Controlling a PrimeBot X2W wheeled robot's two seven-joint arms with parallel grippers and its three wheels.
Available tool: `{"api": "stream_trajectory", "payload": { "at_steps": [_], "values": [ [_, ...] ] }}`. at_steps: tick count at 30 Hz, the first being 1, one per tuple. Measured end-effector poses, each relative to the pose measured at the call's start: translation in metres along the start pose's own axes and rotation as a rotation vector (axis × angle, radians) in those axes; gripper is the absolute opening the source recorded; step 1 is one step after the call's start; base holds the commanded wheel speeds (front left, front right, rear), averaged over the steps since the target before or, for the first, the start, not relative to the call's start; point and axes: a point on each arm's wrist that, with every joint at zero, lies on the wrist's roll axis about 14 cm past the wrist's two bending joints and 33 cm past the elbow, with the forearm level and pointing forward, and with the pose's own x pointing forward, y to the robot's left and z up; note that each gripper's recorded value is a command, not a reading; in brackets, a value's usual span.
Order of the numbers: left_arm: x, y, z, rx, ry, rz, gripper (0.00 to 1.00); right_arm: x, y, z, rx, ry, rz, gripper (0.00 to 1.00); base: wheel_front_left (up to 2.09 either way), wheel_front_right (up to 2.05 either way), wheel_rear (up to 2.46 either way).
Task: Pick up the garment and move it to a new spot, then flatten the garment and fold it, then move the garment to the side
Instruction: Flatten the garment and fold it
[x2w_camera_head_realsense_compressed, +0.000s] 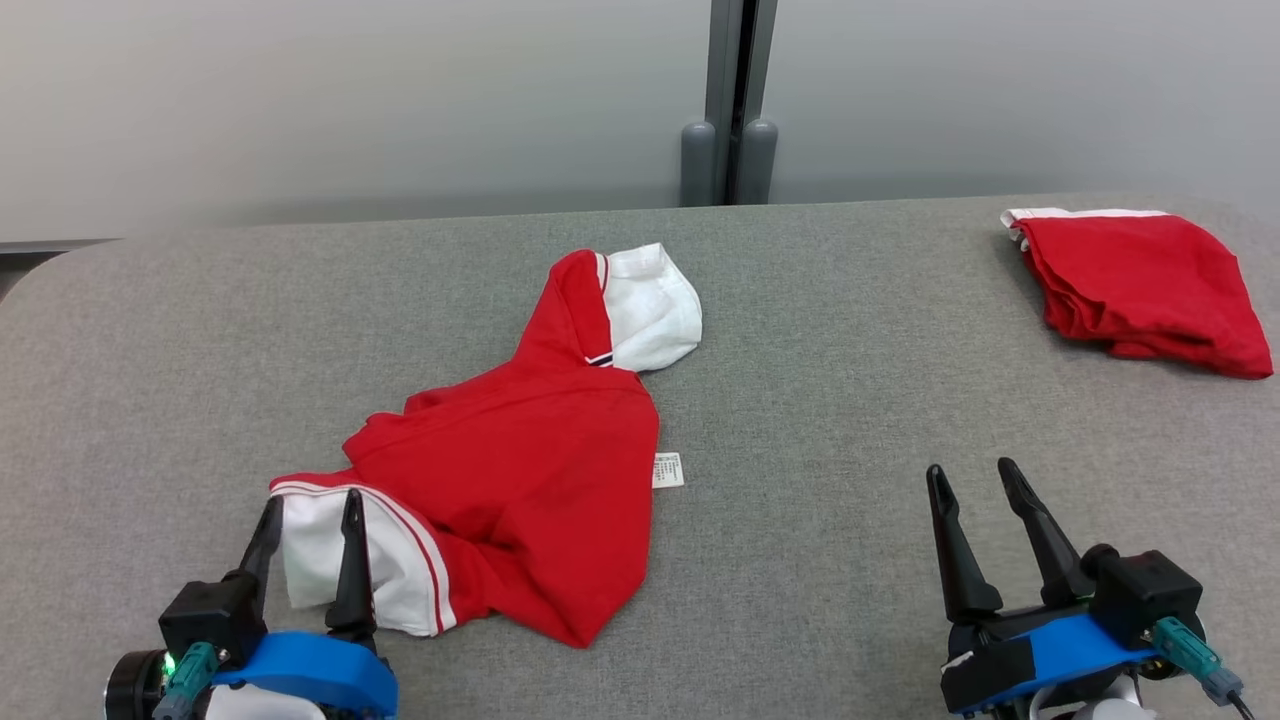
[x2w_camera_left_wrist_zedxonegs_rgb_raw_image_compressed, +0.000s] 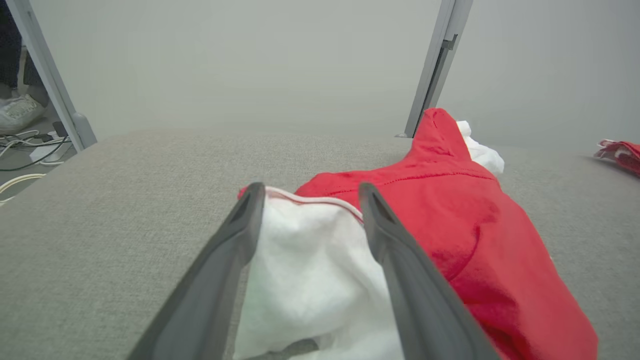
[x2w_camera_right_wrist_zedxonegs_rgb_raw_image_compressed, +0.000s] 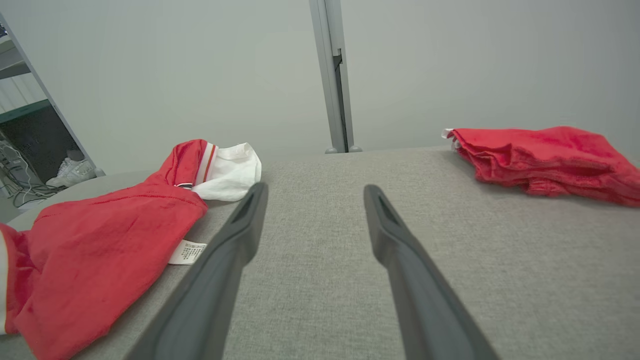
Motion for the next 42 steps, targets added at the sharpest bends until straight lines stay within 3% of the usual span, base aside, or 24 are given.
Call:
{"api": "stream_trajectory", "payload": {
  "at_steps": [6,12,34,42],
  "values": [
    [0.004,-0.009,0.051,0.033,-0.172,-0.005,1.00,-0.006,-0.005,0.007,-0.006,-0.018,-0.016,1.00,0.00,0.00,0.00],
    [-0.009,-0.011,0.068,0.049,-0.246,0.004,1.00,-0.014,-0.007,0.012,-0.011,-0.034,-0.027,1.00,0.00,0.00,0.00],
    [-0.029,0.002,0.051,0.084,-0.217,0.055,1.00,-0.025,-0.008,0.009,-0.001,-0.025,-0.034,1.00,0.00,0.00,0.00],
    [-0.033,0.004,0.052,0.086,-0.224,0.071,1.00,0.006,0.015,0.021,-0.025,-0.047,0.046,1.00,0.00,0.00,0.00]
  ]
}}
